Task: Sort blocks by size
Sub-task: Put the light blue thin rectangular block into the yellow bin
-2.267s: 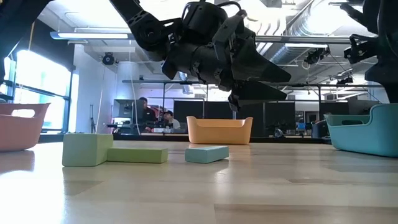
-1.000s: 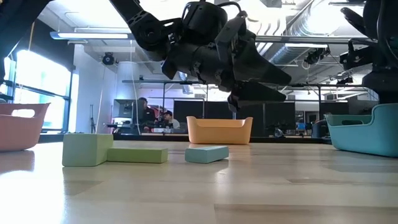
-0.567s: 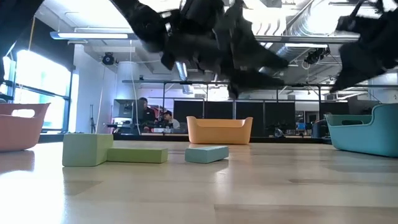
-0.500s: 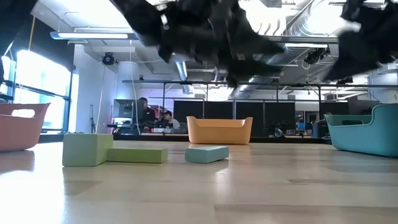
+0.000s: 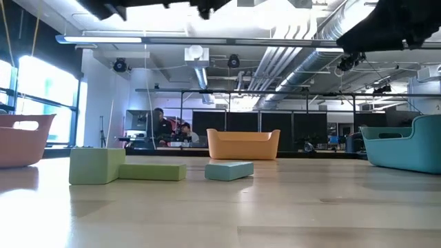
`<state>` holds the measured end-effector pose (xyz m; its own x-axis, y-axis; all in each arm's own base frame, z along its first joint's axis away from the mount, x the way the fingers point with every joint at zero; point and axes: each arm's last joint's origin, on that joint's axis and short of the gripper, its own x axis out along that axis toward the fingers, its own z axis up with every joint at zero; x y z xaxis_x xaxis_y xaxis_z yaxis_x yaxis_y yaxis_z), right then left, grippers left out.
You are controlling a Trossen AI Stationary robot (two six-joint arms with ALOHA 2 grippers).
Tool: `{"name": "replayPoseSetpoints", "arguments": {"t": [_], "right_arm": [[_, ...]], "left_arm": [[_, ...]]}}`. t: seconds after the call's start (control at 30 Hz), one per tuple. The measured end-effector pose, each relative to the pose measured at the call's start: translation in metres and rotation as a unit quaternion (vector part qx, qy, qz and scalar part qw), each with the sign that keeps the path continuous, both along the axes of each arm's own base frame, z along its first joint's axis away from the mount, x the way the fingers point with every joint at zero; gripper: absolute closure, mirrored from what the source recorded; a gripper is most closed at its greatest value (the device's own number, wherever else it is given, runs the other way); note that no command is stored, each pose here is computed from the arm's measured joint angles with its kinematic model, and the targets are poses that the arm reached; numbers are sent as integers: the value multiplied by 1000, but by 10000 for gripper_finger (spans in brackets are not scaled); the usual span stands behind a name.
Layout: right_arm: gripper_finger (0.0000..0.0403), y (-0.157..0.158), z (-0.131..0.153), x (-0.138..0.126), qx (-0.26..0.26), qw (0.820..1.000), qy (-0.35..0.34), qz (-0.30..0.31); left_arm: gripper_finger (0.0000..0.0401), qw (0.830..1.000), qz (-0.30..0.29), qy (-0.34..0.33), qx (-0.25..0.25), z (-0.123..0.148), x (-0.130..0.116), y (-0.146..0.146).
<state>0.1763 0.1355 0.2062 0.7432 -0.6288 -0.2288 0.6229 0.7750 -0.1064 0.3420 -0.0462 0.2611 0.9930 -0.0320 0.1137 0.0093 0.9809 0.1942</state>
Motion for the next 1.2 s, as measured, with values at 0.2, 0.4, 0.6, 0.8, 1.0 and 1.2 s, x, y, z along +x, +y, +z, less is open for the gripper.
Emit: {"name": "replayPoseSetpoints", "arguments": {"t": [0.2, 0.4, 0.6, 0.8, 1.0, 1.2], "right_arm": [[199, 8, 3, 19, 25, 992, 82, 88], [199, 1, 9, 42, 40, 977, 120, 170], [199, -19, 8, 66, 37, 964, 145, 219], [199, -43, -10, 102, 36, 931, 172, 322], [199, -76, -50, 138, 6, 882, 192, 430], [199, -90, -92, 158, -28, 809, 160, 565]], "left_arm": [[183, 997, 51, 20, -51, -14, -21, 10], [183, 992, 68, 47, -99, -30, -28, 20], [183, 988, 71, 68, -118, -41, -32, 22], [183, 985, 81, 109, -110, -44, -36, 16], [183, 972, 140, 156, -105, -39, -51, 12], [183, 957, 202, 186, -94, -31, -70, 9]]}}
